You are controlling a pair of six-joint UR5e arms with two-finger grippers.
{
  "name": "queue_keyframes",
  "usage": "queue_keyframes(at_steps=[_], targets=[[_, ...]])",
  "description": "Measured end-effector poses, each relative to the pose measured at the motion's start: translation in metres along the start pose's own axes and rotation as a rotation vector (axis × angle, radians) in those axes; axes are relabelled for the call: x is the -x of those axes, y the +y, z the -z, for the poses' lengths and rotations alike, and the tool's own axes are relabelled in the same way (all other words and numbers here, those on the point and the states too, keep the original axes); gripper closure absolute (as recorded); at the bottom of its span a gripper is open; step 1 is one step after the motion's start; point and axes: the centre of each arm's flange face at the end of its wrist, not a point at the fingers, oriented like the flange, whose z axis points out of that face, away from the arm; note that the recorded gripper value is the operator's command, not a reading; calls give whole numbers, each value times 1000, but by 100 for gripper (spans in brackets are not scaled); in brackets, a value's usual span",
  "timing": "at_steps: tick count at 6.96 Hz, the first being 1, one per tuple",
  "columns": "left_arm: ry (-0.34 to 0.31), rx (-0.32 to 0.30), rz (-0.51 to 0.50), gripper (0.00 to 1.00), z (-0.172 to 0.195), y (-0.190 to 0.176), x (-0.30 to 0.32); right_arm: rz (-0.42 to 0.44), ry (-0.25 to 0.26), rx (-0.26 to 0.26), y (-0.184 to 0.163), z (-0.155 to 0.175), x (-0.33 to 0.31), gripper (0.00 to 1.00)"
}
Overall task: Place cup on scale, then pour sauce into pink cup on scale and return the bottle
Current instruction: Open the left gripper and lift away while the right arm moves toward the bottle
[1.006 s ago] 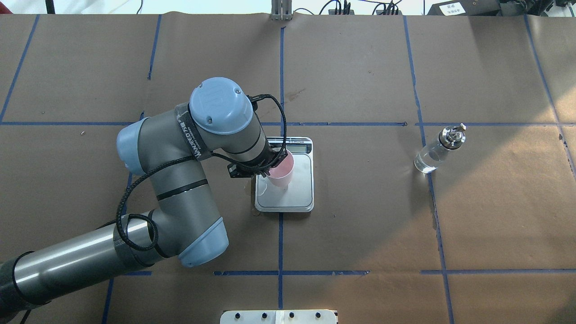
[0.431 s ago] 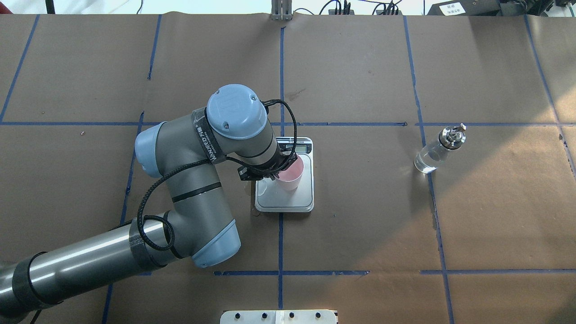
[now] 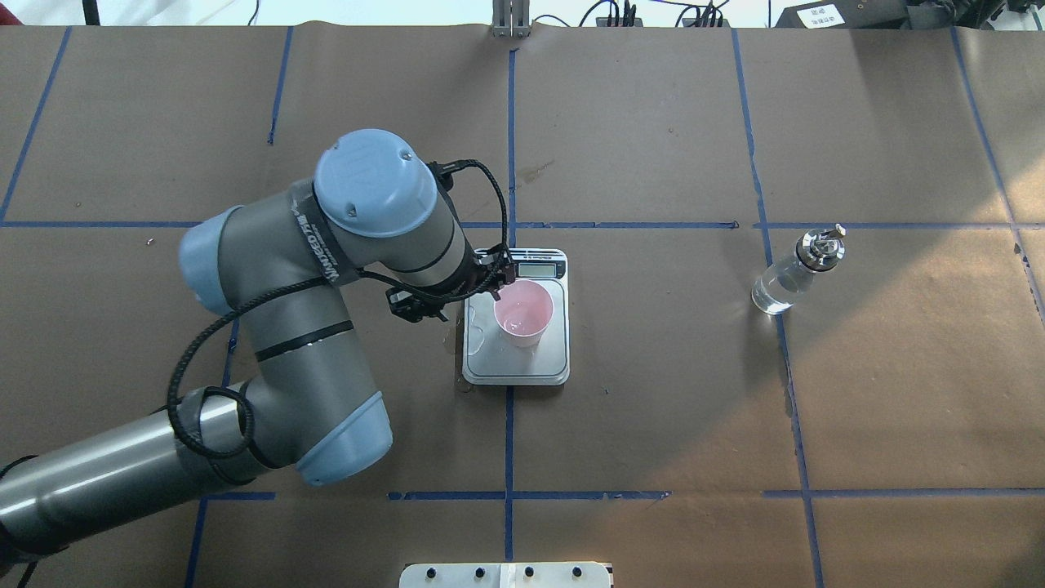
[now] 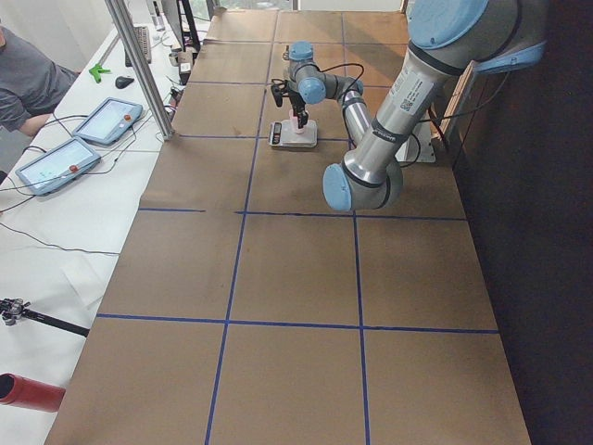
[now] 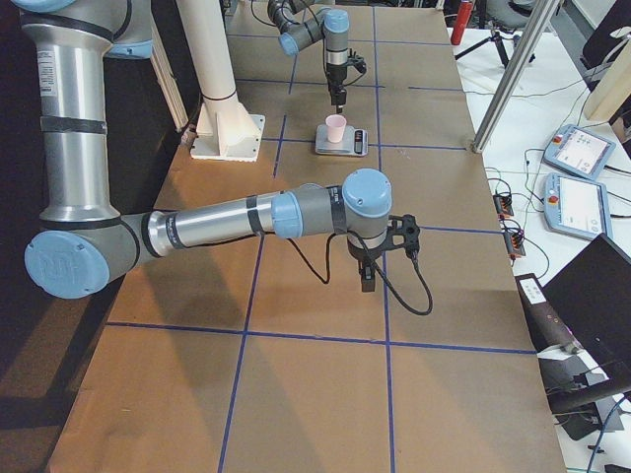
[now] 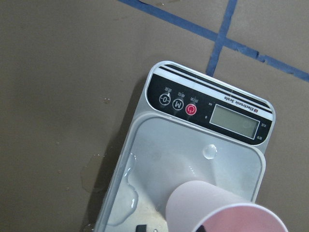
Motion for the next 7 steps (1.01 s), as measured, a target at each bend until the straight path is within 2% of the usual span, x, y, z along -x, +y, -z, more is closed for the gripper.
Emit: queue_keyframes(at_steps=[2,4,5,7], targets=[[11,-51,-31,0,63,-42,17,-47,-18,2,32,10,78,0],[40,-79,-83,0,130,-114,47,-118,-20,20,76,12,184,0],[27,-105,-153,0,160,-150,77,-147,1,5,97,5,228,0],[-63,-164,-336,0,196,-211,167,-158,30,-84,132,-25,262,0]])
